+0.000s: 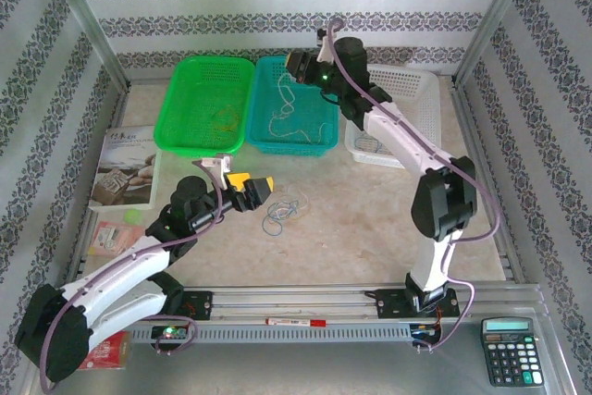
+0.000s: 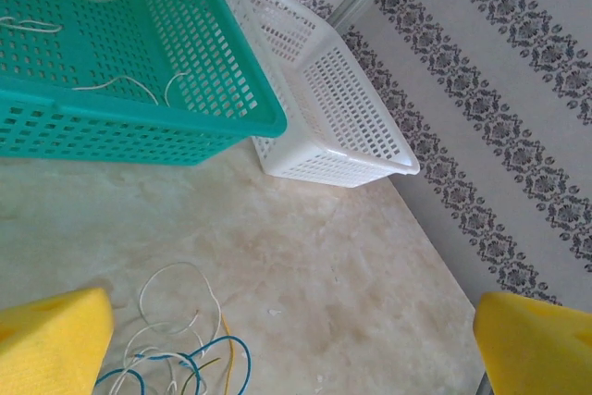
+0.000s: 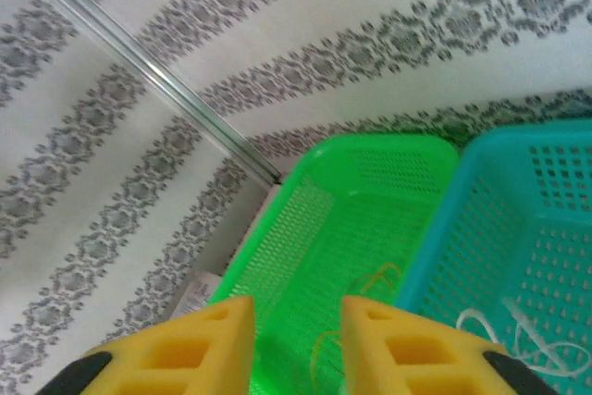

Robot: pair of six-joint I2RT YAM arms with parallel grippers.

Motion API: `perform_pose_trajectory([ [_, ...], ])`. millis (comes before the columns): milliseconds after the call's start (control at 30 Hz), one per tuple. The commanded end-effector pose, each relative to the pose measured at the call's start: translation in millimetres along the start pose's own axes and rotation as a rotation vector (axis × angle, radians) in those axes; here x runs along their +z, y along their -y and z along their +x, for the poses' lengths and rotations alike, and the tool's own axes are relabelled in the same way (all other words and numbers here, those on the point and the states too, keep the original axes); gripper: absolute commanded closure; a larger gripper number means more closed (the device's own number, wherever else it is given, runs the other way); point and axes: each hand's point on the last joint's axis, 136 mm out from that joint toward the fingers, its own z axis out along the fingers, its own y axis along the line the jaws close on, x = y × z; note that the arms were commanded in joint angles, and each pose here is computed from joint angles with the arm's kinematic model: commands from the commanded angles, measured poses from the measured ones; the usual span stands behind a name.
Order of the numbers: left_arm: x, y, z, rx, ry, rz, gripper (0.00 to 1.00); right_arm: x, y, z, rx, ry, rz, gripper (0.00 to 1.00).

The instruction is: Untangle the cables

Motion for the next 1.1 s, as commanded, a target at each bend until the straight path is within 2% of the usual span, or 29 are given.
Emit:
perform_pose_trajectory([
  [0, -4.4, 5.3, -7.4, -0.025, 0.013, -0.017, 0.00, 0.5, 6.2, 5.6, -0.049, -0.045, 0.015, 0.55],
  [167, -7.2, 6.2, -10.9, -0.040, 0.024, -0.023, 0.00, -17.6, -4.6, 14.4, -0.052, -0.053, -0.012, 0.53],
  [333, -6.6, 1.8, -12.6, -0.057, 0.037, -0.045, 0.00, -46.6, -39.4, 28.6, -0.097, -0.063, -0.065, 0.53],
  [433, -6.7, -4.2, -12.1, -0.068, 0.045, -0.072, 0.00, -62.4, -58.4, 49.2, -0.125, -0.083, -0.086, 0.53],
  [600, -8.5, -10.3, -10.0, -0.081, 0.042, -0.103, 0.00, -87.8, -71.1, 106.8, -0.153, -0.145, -0.079, 0.53],
  [867, -13.5, -23.3, -4.6, -0.109, 0.035, -0.169, 0.00, -128.2, -33.9, 214.4, -0.113, -0.271, 0.042, 0.53],
  [1067, -17.4, -36.3, -3.4, -0.161, 0.073, -0.217, 0.00, -151.6, 8.8, 261.1, -0.102, -0.328, 0.164, 0.53],
])
